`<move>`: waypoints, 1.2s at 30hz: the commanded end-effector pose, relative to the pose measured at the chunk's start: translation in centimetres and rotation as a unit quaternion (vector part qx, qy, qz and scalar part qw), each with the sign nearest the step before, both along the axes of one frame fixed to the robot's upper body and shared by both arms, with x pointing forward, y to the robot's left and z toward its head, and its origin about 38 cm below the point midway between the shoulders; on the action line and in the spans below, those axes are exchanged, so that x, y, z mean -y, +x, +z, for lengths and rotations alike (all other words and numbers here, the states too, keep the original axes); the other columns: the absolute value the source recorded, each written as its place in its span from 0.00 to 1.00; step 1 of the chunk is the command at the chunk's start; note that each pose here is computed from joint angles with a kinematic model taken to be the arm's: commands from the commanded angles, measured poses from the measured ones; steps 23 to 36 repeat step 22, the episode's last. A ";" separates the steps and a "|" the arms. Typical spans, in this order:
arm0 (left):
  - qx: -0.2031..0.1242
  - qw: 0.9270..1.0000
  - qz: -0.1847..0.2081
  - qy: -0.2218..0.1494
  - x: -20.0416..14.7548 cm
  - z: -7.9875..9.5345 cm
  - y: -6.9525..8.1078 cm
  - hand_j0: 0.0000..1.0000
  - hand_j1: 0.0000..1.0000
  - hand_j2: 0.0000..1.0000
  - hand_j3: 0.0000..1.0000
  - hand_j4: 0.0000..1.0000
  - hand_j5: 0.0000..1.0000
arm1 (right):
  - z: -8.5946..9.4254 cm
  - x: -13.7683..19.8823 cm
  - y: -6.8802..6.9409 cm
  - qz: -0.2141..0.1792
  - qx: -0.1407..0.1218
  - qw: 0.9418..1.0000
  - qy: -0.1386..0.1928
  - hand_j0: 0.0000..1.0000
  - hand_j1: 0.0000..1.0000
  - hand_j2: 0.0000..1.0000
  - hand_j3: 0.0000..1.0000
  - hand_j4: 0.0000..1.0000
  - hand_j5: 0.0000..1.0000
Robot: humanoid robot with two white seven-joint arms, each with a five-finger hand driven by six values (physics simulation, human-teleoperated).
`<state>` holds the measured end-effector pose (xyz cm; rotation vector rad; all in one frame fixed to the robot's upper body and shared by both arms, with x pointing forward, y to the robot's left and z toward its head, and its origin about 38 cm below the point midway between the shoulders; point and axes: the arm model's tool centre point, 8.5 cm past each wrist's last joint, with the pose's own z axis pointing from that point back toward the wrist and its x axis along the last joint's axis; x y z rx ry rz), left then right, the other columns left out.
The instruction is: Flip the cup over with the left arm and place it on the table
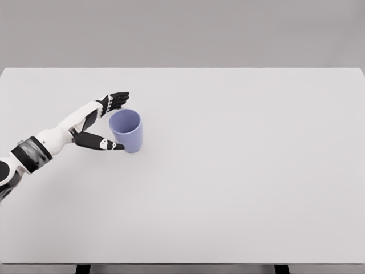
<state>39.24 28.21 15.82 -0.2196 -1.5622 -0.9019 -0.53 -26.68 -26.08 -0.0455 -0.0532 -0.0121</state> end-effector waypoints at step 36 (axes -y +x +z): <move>0.056 0.992 0.051 0.099 -8.2 7.2 -0.3 1.00 1.00 1.00 1.00 1.00 1.00 | 0.0 0.0 0.0 0.000 0.000 1.000 0.000 1.00 1.00 1.00 1.00 1.00 1.00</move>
